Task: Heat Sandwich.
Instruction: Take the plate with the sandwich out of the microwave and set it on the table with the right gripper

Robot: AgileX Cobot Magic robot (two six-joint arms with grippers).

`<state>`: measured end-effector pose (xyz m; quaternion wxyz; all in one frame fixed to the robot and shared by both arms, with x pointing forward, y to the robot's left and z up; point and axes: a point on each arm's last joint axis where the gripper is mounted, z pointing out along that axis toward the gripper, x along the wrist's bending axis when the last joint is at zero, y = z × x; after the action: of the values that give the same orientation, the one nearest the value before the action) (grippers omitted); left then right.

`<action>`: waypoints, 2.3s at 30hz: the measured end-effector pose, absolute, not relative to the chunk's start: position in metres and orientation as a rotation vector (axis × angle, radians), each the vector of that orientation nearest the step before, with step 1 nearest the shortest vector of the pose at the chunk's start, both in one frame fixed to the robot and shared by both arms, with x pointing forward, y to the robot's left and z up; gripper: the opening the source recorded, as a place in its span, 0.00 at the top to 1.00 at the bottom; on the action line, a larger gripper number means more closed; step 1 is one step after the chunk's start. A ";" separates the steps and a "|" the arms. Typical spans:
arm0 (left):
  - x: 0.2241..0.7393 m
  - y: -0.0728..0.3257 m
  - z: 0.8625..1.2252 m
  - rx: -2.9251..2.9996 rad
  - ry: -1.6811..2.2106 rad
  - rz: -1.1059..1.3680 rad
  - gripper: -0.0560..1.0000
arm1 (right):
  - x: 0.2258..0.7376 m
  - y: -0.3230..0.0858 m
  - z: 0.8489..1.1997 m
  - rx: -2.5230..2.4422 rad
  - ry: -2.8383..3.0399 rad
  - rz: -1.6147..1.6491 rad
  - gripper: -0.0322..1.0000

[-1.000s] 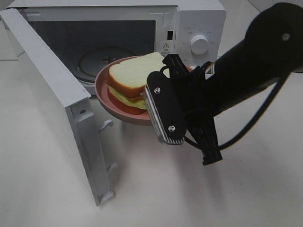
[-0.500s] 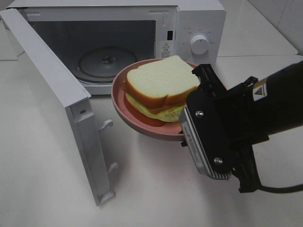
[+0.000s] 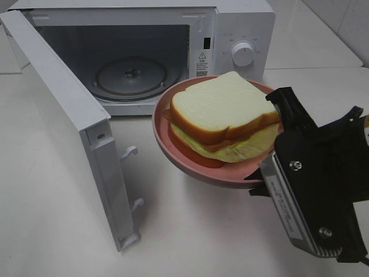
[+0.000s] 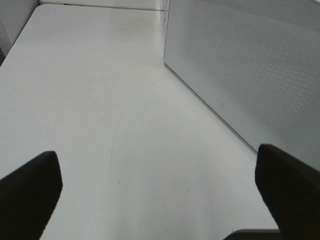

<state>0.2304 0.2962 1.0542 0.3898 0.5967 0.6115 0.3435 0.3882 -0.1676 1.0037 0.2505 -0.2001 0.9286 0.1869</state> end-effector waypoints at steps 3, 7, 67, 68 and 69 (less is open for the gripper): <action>0.230 0.296 1.054 1.517 1.554 0.873 0.03 | 0.386 -0.173 1.008 -0.503 2.525 0.490 0.91; 0.230 0.296 1.054 1.517 1.554 0.873 0.03 | 0.381 -0.181 1.013 -0.447 2.537 0.445 0.91; 0.230 0.296 1.054 1.517 1.554 0.873 0.03 | 0.402 -0.234 1.009 0.975 2.280 -0.041 0.91; 0.230 0.296 1.054 1.517 1.554 0.873 0.03 | 0.405 -0.233 1.009 0.995 2.264 -0.038 0.91; 0.230 0.296 1.054 1.517 1.554 0.873 0.03 | 0.410 -0.230 1.013 1.037 2.226 -0.017 0.91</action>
<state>0.2304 0.2962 1.0542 0.3898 0.5967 0.6115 0.3435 0.4098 -0.2300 1.0125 0.3364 0.3976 0.8536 -0.0064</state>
